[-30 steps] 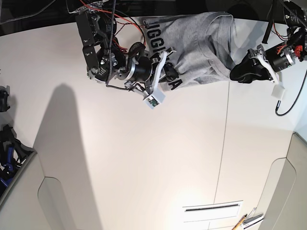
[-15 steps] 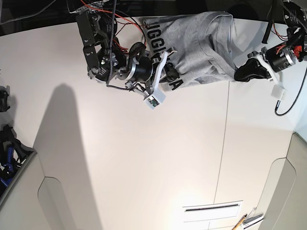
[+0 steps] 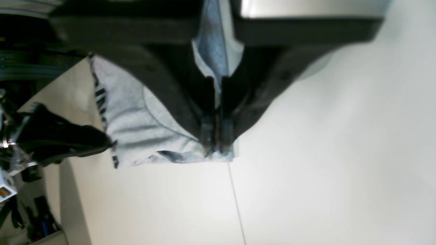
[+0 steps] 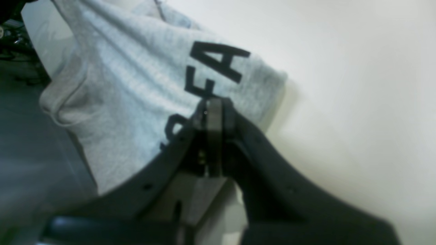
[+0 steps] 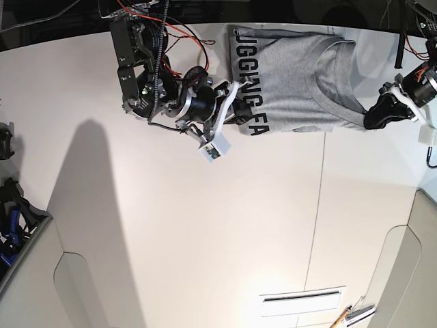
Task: Fold the T-shirt properly
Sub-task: 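Grasp the folded shirt with both grippers and straighten it, then grasp the folded shirt with the right gripper and drag it aside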
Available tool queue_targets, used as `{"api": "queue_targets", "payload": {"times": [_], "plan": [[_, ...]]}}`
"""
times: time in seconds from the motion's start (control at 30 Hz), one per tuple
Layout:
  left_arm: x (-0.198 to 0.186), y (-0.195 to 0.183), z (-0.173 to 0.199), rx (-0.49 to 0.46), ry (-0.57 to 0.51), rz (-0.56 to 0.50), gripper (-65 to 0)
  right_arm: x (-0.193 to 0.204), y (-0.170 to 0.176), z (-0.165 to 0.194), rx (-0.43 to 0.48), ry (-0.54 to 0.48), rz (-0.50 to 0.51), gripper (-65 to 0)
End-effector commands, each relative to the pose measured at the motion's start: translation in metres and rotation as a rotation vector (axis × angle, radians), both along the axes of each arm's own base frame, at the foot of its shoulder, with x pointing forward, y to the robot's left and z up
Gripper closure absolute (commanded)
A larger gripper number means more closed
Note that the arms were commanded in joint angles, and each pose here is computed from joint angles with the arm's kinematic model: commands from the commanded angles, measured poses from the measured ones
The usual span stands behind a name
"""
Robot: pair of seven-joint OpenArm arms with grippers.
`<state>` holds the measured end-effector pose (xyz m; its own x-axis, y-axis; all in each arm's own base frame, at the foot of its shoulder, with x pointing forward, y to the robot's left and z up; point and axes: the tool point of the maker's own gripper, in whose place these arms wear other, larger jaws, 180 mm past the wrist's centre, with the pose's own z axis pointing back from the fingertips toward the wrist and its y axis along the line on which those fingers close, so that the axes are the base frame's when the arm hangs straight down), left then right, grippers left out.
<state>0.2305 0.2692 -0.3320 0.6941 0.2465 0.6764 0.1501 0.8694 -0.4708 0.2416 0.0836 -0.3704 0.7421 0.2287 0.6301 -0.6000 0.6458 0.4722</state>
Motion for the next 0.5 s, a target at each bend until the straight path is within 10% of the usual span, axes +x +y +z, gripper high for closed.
{"api": "queue_targets", "payload": {"times": [0.0,0.1,0.3,0.37,0.47], "plan": [[0.006,0.003,0.013,0.002,-0.046,-0.005,-13.4,0.009,0.006,0.016,0.049,-0.041,-0.009,0.0],[0.006,0.003,0.013,0.003,-0.046,-0.005,-29.3,0.014,0.006,0.028,0.059,-0.078,-0.012,0.0],[0.009,0.021,0.021,0.036,-0.076,0.044,-29.2,0.034,0.004,0.082,0.090,-0.263,-0.003,0.0],[0.010,0.035,0.030,0.051,-0.105,0.089,-24.8,0.034,0.009,0.093,0.083,-0.326,0.064,0.0],[0.006,0.060,0.044,0.077,-0.142,0.162,-0.4,0.019,0.027,0.096,0.054,-0.374,0.218,0.0]]}}
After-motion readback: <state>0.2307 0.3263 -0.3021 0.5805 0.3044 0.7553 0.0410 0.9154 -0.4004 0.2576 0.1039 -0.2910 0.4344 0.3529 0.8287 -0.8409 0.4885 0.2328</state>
